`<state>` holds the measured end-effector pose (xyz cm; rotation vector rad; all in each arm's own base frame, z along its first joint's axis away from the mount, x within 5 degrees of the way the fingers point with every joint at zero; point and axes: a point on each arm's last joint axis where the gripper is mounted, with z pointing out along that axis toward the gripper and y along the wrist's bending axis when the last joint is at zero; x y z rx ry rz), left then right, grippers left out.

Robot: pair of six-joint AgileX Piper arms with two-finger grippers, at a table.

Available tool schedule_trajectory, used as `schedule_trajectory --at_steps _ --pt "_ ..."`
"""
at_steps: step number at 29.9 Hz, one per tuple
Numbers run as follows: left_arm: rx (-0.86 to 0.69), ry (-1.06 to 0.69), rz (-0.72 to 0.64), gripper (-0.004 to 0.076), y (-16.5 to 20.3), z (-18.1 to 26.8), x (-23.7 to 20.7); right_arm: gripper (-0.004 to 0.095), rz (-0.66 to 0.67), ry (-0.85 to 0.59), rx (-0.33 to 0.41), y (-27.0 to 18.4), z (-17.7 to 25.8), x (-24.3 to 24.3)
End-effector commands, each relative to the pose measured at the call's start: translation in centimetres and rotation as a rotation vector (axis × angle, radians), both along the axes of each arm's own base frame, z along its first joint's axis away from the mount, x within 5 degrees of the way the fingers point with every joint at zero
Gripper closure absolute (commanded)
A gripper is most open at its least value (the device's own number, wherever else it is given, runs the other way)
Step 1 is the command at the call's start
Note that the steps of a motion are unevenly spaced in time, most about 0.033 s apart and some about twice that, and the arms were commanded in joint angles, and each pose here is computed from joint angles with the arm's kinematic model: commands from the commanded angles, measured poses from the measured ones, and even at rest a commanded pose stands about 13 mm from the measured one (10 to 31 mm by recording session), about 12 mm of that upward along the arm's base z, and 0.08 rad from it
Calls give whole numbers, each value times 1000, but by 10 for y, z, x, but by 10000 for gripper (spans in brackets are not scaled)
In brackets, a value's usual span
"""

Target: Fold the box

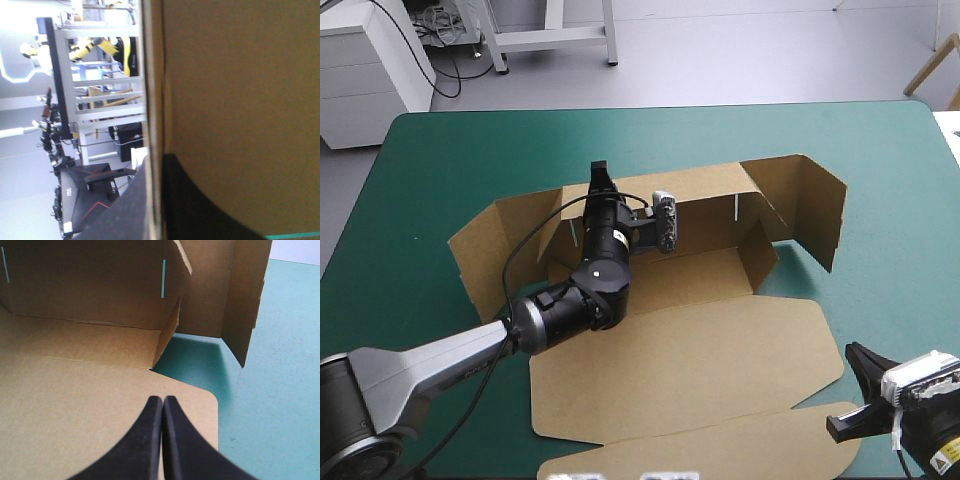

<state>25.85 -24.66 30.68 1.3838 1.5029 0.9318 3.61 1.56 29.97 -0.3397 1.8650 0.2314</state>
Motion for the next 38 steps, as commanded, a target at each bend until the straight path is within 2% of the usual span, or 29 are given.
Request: schedule_trajectory --at_steps 1,11,23,26,29,35,37,38 --pt "-48 -193 -35 734 5 33 -17 927 -10 -82 22 0 13 2" --pt "-50 -277 -74 734 15 11 -32 927 -10 -82 22 0 13 2" --pt "-47 -253 -80 734 22 -2 -37 927 -10 -82 22 0 13 2" --pt "-45 -257 -72 734 22 -2 -37 896 -9 -83 20 0 13 2" --pt "-27 -260 -74 734 23 -2 -37 775 -9 -83 20 0 13 2" --pt "-27 -260 -74 734 23 -2 -37 237 -12 -51 16 1 12 7" --pt "-27 -260 -74 734 23 -2 -37 138 -13 -36 11 2 11 10" --pt "-27 -260 -74 734 23 -2 -37 124 -13 -32 10 2 11 11"
